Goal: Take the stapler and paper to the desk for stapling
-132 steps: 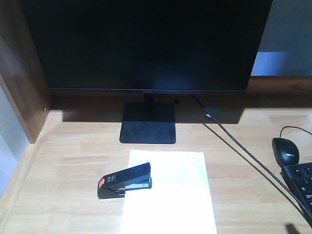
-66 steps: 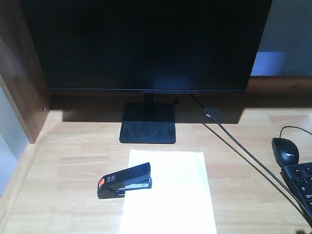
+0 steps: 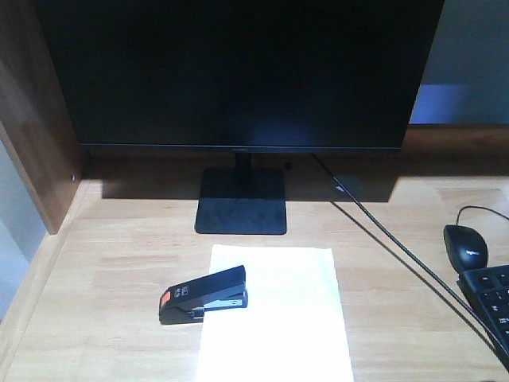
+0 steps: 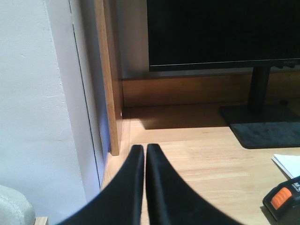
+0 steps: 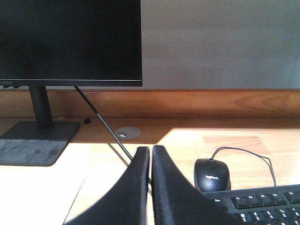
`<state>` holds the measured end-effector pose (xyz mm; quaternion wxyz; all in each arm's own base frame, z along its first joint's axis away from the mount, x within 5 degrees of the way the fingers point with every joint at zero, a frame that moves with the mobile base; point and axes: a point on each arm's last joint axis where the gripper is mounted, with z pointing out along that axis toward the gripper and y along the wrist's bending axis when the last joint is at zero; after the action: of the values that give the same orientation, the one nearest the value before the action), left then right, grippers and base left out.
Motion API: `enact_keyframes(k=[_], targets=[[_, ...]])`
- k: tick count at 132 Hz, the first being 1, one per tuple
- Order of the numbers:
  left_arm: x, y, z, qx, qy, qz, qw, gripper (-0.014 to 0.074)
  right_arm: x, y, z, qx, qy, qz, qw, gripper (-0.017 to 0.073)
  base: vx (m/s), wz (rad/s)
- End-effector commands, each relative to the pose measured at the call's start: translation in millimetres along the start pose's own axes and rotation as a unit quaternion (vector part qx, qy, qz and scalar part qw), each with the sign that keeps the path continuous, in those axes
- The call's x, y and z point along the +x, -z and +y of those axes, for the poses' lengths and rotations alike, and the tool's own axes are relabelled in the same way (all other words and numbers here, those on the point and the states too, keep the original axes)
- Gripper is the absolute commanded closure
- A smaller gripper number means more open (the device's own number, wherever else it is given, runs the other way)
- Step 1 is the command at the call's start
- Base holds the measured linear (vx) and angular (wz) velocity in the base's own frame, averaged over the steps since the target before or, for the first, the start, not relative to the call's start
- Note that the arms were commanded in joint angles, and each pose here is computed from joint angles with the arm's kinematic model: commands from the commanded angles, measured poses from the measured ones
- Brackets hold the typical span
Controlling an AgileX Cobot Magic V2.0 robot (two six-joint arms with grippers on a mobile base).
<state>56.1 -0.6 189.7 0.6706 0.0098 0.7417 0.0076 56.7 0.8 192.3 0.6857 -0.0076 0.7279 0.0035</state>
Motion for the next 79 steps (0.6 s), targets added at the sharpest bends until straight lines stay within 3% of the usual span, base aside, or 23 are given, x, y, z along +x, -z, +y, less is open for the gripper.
enact_keyframes(k=[1,79], targets=[[-4.6,0.8,0.5,-0.003,0.010,-0.041,0.999,0.0600,-6.0,0.8,-0.3,0.003,0.004,-0.039,0.999,0.0566,0.00,0.00],[-4.6,0.8,0.5,-0.003,0.010,-0.041,0.999,0.0600,-6.0,0.8,-0.3,0.003,0.003,-0.039,0.999,0.0566,0.00,0.00]])
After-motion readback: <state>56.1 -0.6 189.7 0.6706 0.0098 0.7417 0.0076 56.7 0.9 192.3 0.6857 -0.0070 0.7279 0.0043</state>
